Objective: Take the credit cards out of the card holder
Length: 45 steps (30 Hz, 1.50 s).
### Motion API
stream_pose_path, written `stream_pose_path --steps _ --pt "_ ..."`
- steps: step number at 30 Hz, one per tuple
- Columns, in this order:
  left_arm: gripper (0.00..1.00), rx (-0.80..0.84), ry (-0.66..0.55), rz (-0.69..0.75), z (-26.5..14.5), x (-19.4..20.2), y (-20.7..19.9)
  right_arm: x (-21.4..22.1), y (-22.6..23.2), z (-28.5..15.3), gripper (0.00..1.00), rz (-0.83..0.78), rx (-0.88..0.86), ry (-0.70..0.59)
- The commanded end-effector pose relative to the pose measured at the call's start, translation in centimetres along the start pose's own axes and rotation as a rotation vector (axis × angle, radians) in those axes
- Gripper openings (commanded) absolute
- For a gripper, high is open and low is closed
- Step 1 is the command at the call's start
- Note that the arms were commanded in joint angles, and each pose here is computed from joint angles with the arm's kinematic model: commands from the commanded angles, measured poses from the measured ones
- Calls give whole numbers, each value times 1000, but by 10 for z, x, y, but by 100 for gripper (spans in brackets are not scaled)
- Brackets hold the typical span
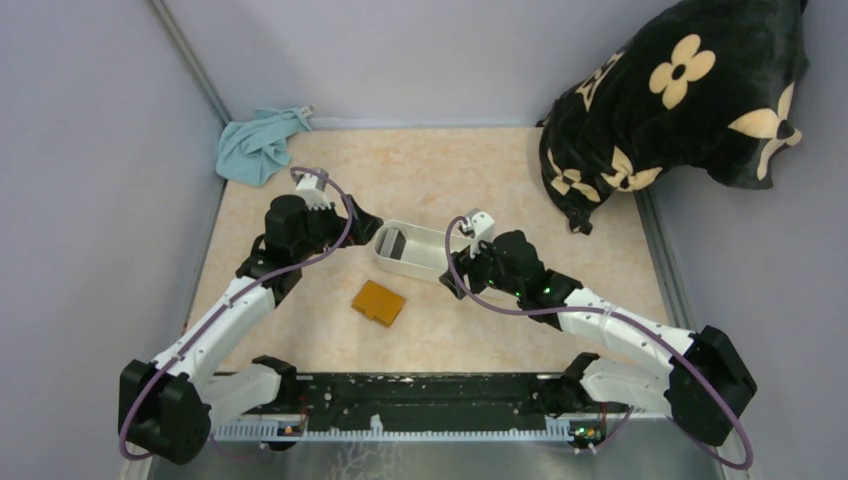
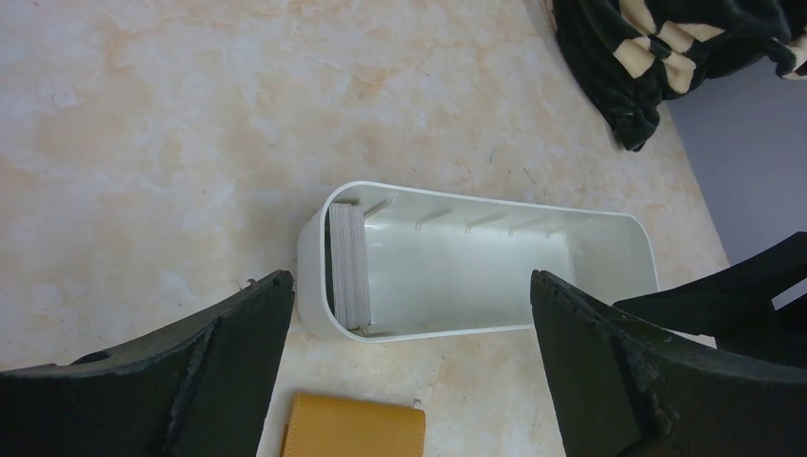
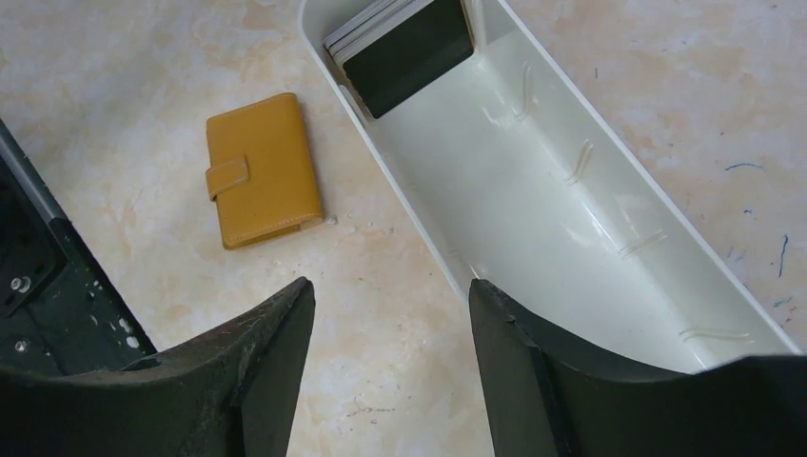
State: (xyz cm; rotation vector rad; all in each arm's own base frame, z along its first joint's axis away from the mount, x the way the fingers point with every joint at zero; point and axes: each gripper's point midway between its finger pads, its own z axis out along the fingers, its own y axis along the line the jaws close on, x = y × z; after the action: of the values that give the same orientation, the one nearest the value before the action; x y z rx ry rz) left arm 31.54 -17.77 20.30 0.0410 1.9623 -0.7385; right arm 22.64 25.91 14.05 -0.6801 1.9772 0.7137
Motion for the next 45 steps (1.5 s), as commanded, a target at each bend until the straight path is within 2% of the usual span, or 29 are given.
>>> stream_pose_path --steps 1,4,6,8,11,14,16,23,27,35,45 --pt "100 -6 -12 -7 2 -2 1 -33 4 -4 62 -25 -1 -90" --pt "100 -12 0 -13 3 1 3 -32 3 -2 61 -25 0 -83" --pt "100 -16 6 -18 3 3 4 -29 1 0 51 -33 15 -65" --pt "100 -18 6 -23 2 4 4 -29 -4 0 47 -43 46 -54" --pt "100 -21 12 -24 0 6 5 -36 -9 0 32 -47 82 -68" --pt "100 -29 9 -23 -3 6 6 -42 -10 1 9 -53 96 -56" --pt "100 -36 13 -23 -5 8 7 -40 -11 4 0 -53 103 -34" --pt "100 -52 30 -19 -6 9 9 -10 3 21 0 -110 112 77" --pt "100 -37 33 -12 -6 10 7 -5 3 22 0 -101 120 96" --pt "100 -53 41 -15 -6 12 10 23 -17 33 0 -136 206 199" --pt "100 -67 40 -9 -7 11 12 31 -24 50 0 -132 235 219"
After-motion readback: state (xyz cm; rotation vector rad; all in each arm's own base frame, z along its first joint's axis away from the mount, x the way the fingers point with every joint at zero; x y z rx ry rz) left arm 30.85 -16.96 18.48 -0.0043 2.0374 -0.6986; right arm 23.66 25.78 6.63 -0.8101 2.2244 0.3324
